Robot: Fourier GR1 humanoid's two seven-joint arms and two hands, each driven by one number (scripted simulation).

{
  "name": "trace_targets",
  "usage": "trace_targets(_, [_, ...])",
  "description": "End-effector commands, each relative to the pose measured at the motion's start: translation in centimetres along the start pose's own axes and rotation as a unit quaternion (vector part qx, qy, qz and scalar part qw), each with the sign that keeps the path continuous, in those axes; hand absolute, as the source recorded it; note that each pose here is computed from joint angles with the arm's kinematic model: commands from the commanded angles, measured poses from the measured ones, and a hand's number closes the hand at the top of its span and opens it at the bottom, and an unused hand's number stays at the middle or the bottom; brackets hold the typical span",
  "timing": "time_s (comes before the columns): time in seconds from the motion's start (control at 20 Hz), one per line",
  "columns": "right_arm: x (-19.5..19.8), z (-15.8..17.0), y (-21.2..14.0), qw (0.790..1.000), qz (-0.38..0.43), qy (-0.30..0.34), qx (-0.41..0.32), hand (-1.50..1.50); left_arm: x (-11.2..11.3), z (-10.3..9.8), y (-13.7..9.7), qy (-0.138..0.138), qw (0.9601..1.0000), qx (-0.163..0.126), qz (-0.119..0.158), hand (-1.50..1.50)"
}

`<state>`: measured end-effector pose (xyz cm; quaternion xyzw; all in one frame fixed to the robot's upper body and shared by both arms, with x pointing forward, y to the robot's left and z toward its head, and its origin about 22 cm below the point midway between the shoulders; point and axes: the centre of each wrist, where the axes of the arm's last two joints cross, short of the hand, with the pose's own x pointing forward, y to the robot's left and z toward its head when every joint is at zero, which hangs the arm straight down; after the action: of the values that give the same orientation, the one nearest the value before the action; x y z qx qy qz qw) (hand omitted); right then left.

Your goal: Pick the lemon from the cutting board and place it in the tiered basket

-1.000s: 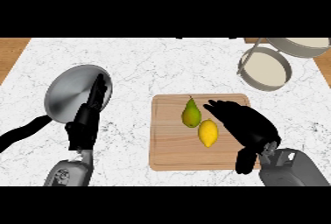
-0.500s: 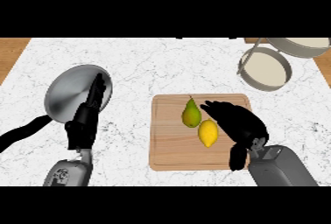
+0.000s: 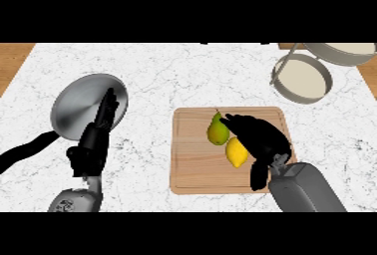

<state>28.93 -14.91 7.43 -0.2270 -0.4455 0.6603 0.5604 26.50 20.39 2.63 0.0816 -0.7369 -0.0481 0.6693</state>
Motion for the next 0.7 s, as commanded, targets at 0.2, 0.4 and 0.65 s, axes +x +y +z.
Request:
trace_targets(0.2, [-1.1, -0.6, 0.8, 1.000, -0.007, 0.000, 0.004, -1.50, 0.5, -0.4, -0.4, 0.000, 1.0000, 0.007, 0.001, 0.00])
trace_targets(0.4, [-1.0, -0.2, 2.1, 1.000, -0.025, -0.008, 0.002, -1.50, 0.9, -1.2, 0.0, -0.001, 1.0000, 0.004, -0.007, 0.00])
trace_targets(0.65, [-1.2, -2.2, 2.5, 0.998, -0.050, -0.001, -0.023, -1.50, 0.5, -0.4, -1.0, 0.002, 1.0000, -0.001, 0.003, 0.00])
